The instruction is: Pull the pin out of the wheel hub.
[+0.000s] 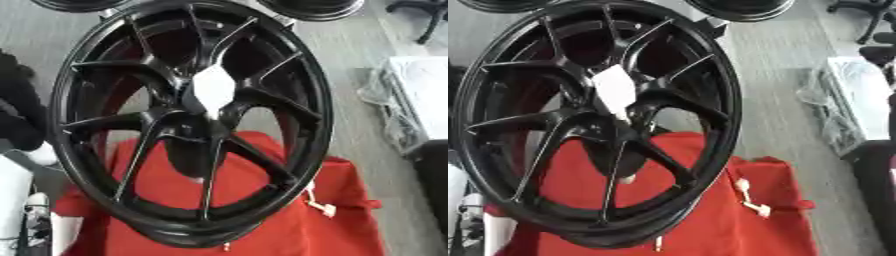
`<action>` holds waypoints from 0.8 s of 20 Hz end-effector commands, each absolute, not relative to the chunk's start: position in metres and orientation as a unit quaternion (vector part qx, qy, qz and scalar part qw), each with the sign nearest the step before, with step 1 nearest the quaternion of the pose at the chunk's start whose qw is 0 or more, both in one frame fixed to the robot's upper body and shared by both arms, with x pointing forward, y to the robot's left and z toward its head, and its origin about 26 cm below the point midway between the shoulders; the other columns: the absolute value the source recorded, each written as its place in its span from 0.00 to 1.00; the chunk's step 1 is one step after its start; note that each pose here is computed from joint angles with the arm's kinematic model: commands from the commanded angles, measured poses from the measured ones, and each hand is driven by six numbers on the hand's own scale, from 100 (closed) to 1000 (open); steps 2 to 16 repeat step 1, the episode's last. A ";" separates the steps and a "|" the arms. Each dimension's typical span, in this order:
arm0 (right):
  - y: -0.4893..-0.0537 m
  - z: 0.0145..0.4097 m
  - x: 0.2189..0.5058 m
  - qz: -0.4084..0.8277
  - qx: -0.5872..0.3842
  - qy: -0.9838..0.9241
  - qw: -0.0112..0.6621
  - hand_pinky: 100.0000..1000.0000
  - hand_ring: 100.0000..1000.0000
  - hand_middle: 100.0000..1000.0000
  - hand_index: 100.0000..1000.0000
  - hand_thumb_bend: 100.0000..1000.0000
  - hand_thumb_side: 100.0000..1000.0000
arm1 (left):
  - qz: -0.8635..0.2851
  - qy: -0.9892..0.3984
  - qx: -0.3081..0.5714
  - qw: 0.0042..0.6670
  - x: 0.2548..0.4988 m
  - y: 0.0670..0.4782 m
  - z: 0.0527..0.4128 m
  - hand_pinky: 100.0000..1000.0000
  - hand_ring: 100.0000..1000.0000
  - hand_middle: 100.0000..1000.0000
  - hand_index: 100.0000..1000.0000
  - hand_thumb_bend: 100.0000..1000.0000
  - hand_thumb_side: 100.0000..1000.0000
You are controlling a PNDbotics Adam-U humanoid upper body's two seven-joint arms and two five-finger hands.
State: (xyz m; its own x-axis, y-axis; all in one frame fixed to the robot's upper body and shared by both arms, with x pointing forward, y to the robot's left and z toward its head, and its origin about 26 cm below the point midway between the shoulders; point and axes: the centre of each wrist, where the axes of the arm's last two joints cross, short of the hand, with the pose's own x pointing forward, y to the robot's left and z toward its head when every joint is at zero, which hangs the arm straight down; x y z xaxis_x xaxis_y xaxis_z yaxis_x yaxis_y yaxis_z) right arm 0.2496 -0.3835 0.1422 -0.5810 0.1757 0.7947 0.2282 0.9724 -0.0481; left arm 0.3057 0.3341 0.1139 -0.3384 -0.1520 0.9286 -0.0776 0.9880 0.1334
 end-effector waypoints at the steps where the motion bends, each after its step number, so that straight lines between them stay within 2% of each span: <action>1: -0.386 0.142 0.253 -0.019 -0.117 -0.888 0.444 0.79 0.64 0.63 0.74 0.00 0.45 | -0.040 -0.828 0.065 0.555 0.306 0.332 0.124 0.86 0.81 0.79 0.81 0.00 0.82; 16: -0.386 0.142 0.253 -0.019 -0.117 -0.888 0.444 0.79 0.64 0.63 0.74 0.00 0.45 | -0.040 -0.828 0.065 0.555 0.306 0.332 0.124 0.86 0.81 0.79 0.81 0.00 0.82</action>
